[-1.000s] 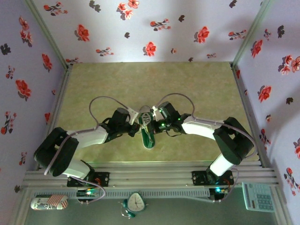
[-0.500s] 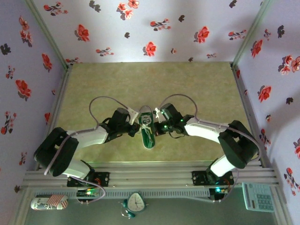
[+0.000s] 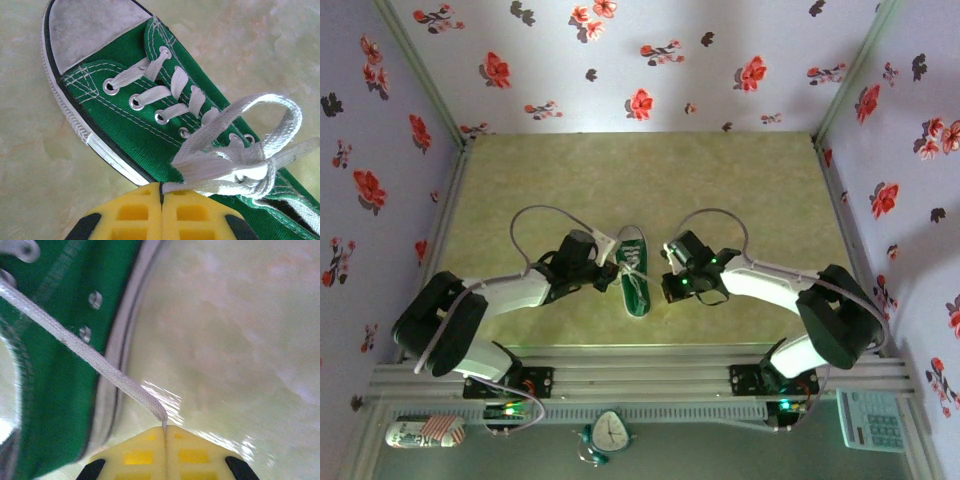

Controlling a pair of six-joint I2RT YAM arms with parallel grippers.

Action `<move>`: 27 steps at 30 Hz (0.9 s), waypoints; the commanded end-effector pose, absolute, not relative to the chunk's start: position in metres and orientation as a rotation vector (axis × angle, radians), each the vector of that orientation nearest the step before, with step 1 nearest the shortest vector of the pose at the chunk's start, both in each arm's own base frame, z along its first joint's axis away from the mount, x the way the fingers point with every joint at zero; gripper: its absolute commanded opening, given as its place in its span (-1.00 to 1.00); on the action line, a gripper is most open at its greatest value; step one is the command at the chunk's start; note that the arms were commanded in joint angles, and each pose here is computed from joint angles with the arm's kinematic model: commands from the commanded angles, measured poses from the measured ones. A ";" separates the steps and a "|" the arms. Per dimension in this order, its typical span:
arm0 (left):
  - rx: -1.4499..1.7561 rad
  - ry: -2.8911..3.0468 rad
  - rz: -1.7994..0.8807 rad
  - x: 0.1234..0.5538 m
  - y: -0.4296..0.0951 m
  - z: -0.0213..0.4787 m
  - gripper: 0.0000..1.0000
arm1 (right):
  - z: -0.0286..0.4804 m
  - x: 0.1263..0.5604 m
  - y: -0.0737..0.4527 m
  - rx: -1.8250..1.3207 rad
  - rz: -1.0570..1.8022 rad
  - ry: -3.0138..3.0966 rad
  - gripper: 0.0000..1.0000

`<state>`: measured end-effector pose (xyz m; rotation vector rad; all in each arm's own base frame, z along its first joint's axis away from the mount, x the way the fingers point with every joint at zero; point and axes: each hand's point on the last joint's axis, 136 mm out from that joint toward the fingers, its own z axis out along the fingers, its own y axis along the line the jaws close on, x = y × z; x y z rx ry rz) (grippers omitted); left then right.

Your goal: Tie the shoes

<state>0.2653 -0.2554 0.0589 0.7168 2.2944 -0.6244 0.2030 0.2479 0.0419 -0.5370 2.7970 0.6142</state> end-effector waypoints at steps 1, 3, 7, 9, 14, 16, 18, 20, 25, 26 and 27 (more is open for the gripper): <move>0.707 2.298 -0.580 0.269 -0.247 0.059 -1.00 | 0.034 0.196 0.225 -0.557 0.454 2.851 -1.00; 0.710 2.296 -0.581 0.269 -0.248 0.060 -1.00 | 0.035 0.197 0.224 -0.553 0.438 2.852 -1.00; 0.720 2.289 -0.596 0.267 -0.249 0.061 -1.00 | 0.059 0.213 0.234 -0.519 0.480 2.755 -0.50; 0.726 2.285 -0.601 0.266 -0.250 0.062 -1.00 | 0.080 0.229 0.237 -0.461 0.478 2.673 -0.23; 0.727 2.278 -0.607 0.267 -0.251 0.064 -1.00 | 0.122 0.258 0.268 -0.354 0.653 2.500 -0.13; 0.730 2.278 -0.610 0.266 -0.252 0.064 -1.00 | 0.127 0.262 0.289 -0.360 0.758 2.493 -0.13; 0.731 2.278 -0.613 0.266 -0.252 0.065 -1.00 | 0.128 0.265 0.304 -0.363 0.834 2.493 -0.13; 0.731 2.277 -0.613 0.266 -0.252 0.066 -1.00 | 0.128 0.269 0.316 -0.355 0.895 2.486 -0.13; 0.733 2.279 -0.613 0.265 -0.252 0.066 -1.00 | 0.117 0.275 0.330 -0.355 0.928 2.510 -0.15; 0.733 2.279 -0.612 0.265 -0.252 0.065 -1.00 | 0.116 0.276 0.332 -0.356 0.936 2.511 -0.15; 0.733 2.279 -0.613 0.265 -0.252 0.066 -1.00 | 0.114 0.276 0.333 -0.357 0.940 2.518 -0.16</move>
